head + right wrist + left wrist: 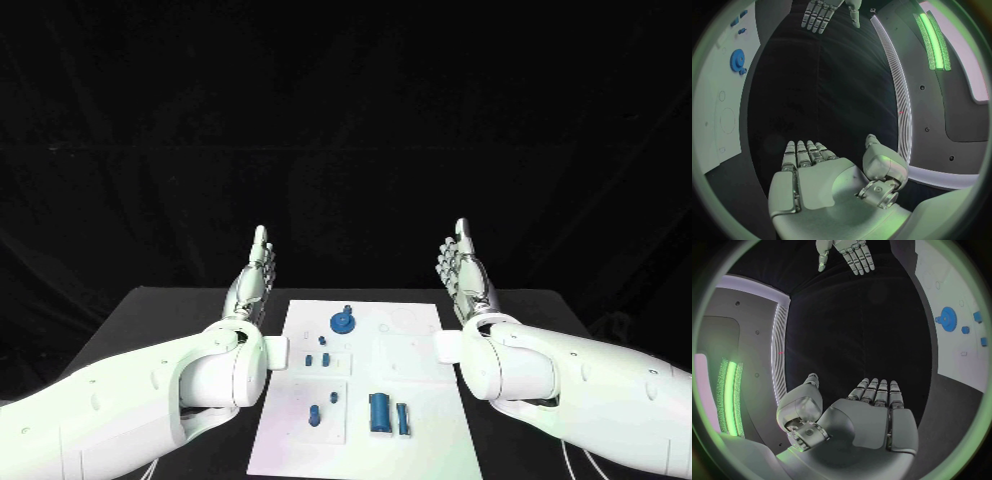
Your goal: Assemble the parts on the task board
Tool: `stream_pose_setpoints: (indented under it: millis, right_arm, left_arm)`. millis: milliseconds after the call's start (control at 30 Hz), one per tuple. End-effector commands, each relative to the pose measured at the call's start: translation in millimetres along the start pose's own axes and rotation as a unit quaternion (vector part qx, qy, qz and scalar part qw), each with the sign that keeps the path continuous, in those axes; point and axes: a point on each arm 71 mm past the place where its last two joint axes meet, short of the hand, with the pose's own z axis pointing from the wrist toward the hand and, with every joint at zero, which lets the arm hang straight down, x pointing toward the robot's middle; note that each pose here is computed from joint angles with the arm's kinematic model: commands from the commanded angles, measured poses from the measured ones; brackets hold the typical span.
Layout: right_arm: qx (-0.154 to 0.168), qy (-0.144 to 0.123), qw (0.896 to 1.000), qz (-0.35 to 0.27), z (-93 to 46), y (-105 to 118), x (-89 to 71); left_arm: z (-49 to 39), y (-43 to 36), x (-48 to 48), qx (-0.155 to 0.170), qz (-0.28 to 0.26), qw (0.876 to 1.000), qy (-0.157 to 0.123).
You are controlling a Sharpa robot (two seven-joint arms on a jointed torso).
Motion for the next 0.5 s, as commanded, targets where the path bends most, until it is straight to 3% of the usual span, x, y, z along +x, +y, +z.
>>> stream_pose_setpoints:
  millis: [33, 500]
  right_arm:
    - [-0.01, 0.003, 1.0, 0.0, -0.2, 1.5, 0.7]
    - [-0.01, 0.003, 1.0, 0.0, -0.2, 1.5, 0.7]
  left_arm:
    - [-0.3, -2.6, 1.4, 0.013, 0.003, 1.0, 0.002]
    - [-0.3, -2.6, 1.4, 0.013, 0.003, 1.0, 0.002]
